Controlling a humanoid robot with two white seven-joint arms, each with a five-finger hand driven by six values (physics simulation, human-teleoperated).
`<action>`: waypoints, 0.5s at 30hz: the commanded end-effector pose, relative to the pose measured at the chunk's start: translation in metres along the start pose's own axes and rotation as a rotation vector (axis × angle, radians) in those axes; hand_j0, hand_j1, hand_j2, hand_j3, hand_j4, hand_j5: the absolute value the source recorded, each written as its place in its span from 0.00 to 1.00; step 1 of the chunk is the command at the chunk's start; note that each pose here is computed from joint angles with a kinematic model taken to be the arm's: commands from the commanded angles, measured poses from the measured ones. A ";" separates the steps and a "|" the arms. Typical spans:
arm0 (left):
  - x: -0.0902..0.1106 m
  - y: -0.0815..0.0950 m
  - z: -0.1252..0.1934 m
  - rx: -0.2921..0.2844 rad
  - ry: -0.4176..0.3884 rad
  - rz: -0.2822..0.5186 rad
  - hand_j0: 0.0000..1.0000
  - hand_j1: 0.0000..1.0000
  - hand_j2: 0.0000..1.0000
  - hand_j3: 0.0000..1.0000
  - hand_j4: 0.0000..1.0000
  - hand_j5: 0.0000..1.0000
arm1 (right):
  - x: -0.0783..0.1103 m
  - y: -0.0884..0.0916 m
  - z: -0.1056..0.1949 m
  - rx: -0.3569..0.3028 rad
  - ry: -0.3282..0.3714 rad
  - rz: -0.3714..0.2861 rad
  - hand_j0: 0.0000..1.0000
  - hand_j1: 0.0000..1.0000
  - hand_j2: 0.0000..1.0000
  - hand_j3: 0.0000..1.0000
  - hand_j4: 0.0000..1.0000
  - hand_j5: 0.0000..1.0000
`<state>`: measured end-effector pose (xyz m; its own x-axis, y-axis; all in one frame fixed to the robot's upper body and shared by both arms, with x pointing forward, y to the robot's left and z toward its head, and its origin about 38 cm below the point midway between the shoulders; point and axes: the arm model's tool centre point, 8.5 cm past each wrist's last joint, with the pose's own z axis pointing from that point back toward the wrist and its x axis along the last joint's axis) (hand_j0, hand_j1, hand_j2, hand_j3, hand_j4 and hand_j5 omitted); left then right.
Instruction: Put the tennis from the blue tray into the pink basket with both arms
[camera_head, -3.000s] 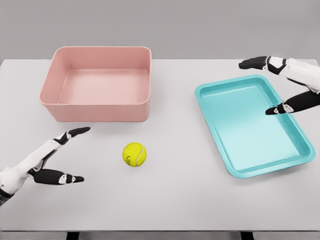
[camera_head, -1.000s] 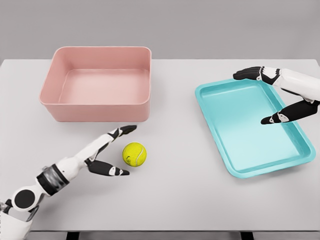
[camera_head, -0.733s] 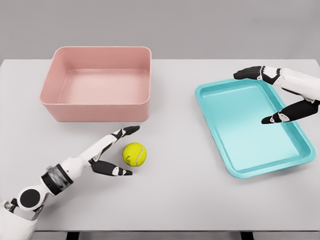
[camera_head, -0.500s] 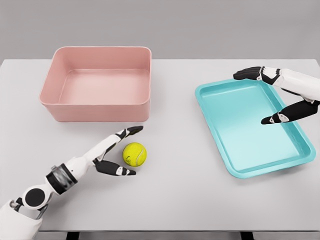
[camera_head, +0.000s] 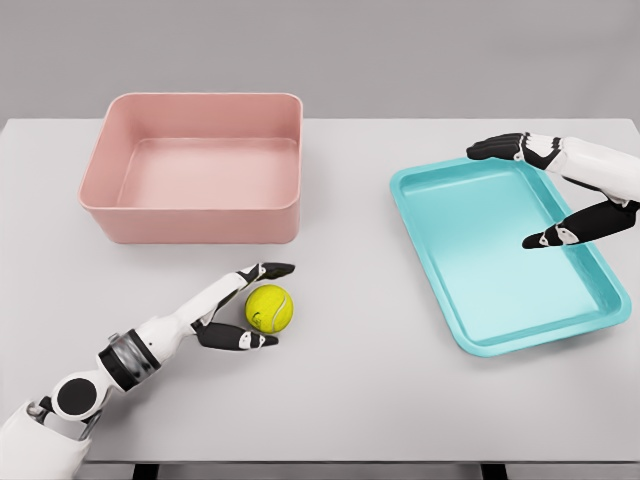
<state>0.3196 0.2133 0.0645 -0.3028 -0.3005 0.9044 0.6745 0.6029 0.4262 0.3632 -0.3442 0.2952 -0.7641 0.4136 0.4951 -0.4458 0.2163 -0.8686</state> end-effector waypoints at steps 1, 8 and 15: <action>0.000 0.000 0.000 0.002 -0.002 0.005 0.82 0.82 0.82 0.82 0.82 0.82 | 0.000 -0.001 0.001 -0.004 0.002 -0.007 1.00 1.00 1.00 1.00 1.00 1.00; 0.000 0.000 0.001 0.004 -0.003 0.009 0.67 0.67 0.67 0.67 0.67 0.67 | 0.000 -0.002 0.001 -0.004 0.001 -0.003 1.00 1.00 1.00 1.00 1.00 1.00; 0.000 0.001 0.002 0.007 -0.002 0.008 0.57 0.57 0.57 0.57 0.57 0.57 | 0.001 -0.003 0.002 -0.002 0.003 0.001 1.00 1.00 1.00 1.00 1.00 1.00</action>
<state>0.3187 0.2143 0.0641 -0.3008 -0.2990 0.9056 0.6731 0.6061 0.4237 0.3633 -0.3462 0.2980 -0.7652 0.4197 0.4882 -0.4402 0.2123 -0.8724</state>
